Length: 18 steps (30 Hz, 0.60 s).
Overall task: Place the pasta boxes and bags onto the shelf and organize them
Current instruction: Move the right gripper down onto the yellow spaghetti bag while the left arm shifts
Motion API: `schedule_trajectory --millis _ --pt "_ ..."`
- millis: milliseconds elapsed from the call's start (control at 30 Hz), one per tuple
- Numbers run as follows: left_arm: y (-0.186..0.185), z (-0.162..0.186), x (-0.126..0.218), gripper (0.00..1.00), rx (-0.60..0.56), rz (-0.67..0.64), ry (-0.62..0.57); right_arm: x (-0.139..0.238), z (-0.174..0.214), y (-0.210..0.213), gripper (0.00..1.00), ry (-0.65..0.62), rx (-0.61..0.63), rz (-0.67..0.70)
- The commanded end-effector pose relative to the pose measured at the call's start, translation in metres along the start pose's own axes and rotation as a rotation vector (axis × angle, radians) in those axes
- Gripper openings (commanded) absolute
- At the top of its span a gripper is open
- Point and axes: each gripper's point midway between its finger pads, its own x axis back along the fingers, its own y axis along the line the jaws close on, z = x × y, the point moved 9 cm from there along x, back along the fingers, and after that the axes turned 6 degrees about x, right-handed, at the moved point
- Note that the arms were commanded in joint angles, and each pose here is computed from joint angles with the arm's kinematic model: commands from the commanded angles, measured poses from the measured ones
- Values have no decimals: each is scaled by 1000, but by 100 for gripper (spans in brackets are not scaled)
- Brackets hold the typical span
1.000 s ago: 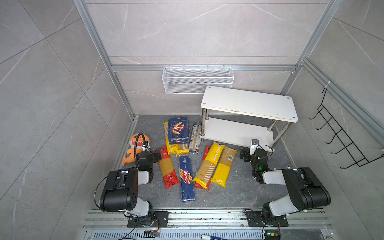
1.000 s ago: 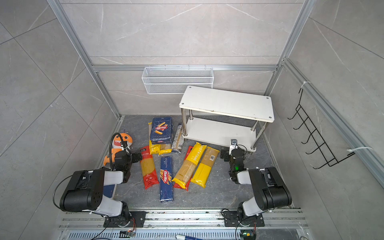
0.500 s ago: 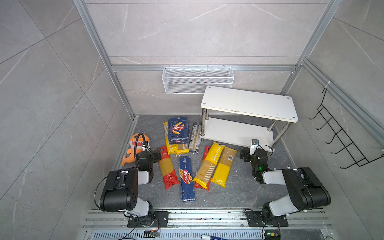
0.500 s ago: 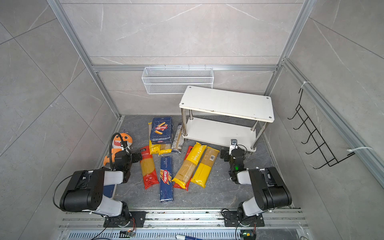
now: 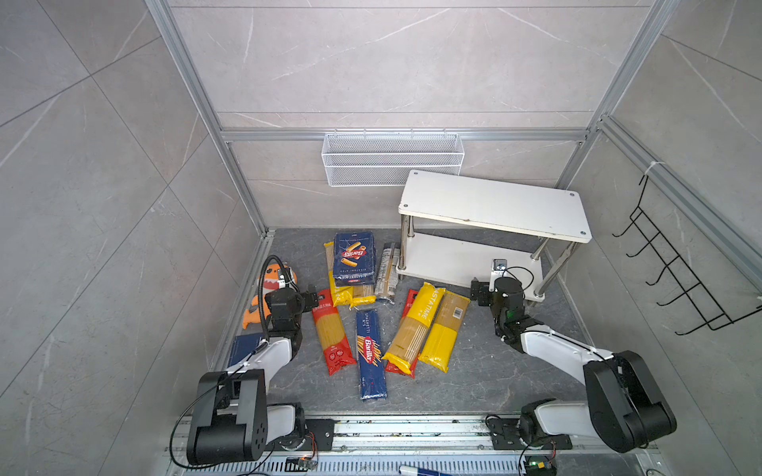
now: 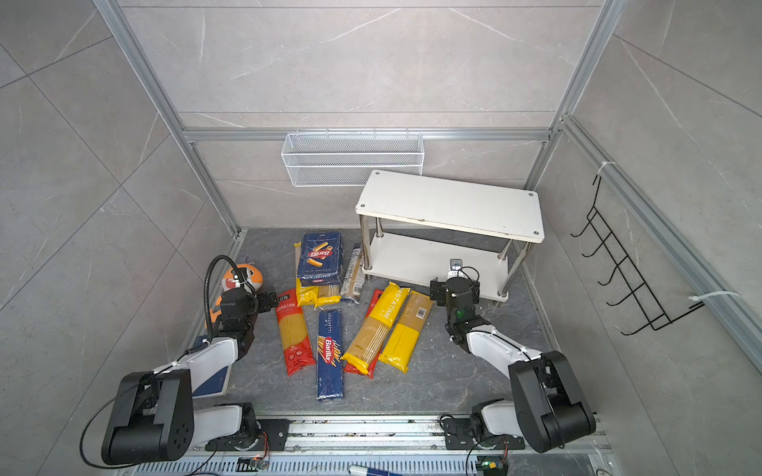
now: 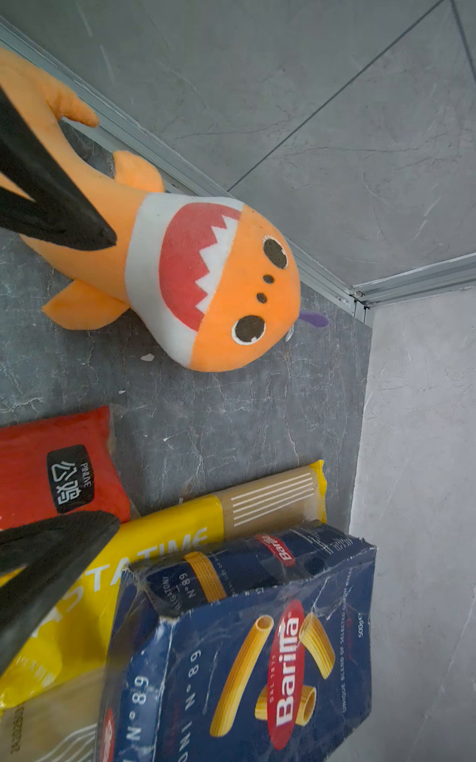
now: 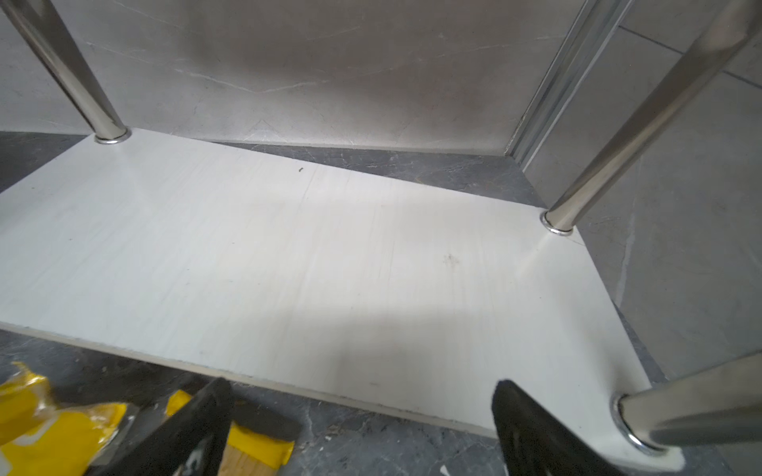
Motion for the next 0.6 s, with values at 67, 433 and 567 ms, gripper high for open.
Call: schedule_trajectory --millis 67,433,567 --pt "-33 -27 20 100 -48 -8 13 32 -6 4 99 245 47 198" --pt "-92 -34 90 100 -45 182 114 92 -8 31 99 434 -92 -176" --pt "-95 -22 113 100 -36 273 169 107 5 49 99 495 -171 -320"
